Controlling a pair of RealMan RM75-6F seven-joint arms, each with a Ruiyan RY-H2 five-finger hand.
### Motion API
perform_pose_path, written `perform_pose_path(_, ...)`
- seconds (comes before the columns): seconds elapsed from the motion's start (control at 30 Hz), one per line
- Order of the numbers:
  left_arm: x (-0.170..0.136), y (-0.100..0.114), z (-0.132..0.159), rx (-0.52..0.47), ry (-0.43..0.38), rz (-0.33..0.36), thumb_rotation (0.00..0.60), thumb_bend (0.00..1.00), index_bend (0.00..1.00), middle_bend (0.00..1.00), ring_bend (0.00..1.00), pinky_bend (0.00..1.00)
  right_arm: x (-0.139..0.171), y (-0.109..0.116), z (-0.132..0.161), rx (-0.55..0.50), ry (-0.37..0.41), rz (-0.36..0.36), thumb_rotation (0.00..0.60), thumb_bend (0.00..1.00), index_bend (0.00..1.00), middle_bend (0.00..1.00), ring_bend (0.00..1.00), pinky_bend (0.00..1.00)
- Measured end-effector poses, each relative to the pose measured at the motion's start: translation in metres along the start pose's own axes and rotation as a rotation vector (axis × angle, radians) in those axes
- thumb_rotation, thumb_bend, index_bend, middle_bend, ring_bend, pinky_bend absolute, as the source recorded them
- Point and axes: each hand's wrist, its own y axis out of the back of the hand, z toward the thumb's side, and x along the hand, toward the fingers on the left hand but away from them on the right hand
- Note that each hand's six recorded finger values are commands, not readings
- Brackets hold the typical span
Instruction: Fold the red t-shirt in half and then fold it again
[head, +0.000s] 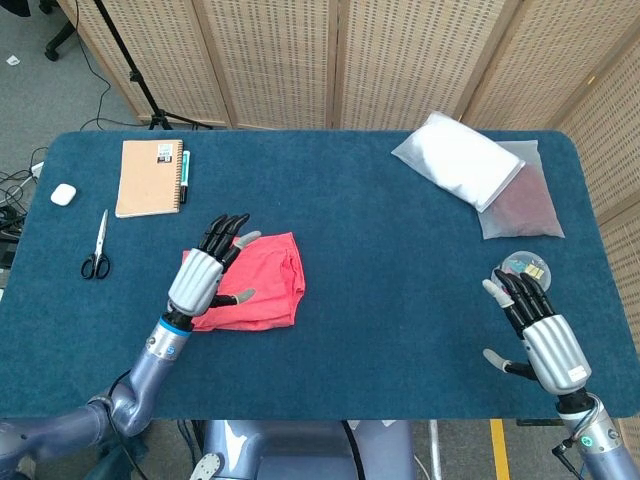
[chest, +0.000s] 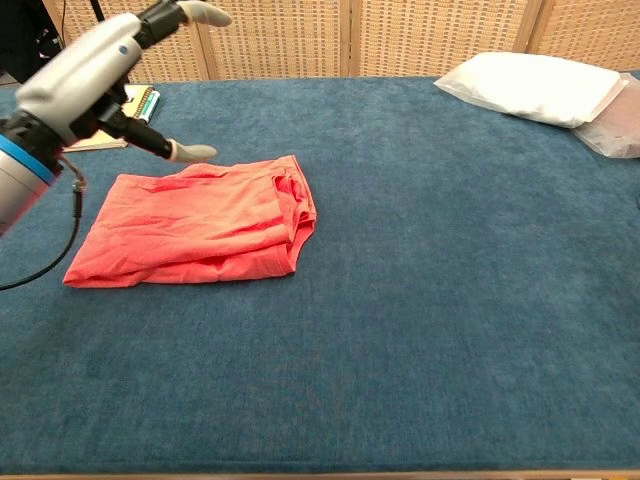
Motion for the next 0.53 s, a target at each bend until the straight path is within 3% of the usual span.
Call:
perform_pose_path(0.17,-0.031,0.048,-0.020,0.010,0.142,-0.013,0.600,0.00,0.00,0.00,0.00,0.00,0.001,0.008,0.001,-0.001,-0.011,-0.032,0.600,0.00,0.00,0.00,0.00,0.00)
perform_pose_path(0.3,-0.077,0.090,-0.047,0.075,0.306,-0.042,0.600,0.00,0.00,0.00,0.00,0.00,0.003,0.014,0.002,-0.004,-0.011,-0.050,0.600,0.00,0.00,0.00,0.00,0.00)
perform_pose_path(0.4,-0.114,0.110,-0.063,0.098,0.400,-0.035,0.600,0.00,0.00,0.00,0.00,0.00,0.004,0.019,0.004,-0.010,-0.010,-0.066,0.600,0.00,0.00,0.00,0.00,0.00)
perform_pose_path(0.53,-0.142,0.124,-0.073,0.086,0.452,-0.010,0.600,0.00,0.00,0.00,0.00,0.00,0.005,0.023,0.005,-0.011,-0.011,-0.078,0.600,0.00,0.00,0.00,0.00,0.00)
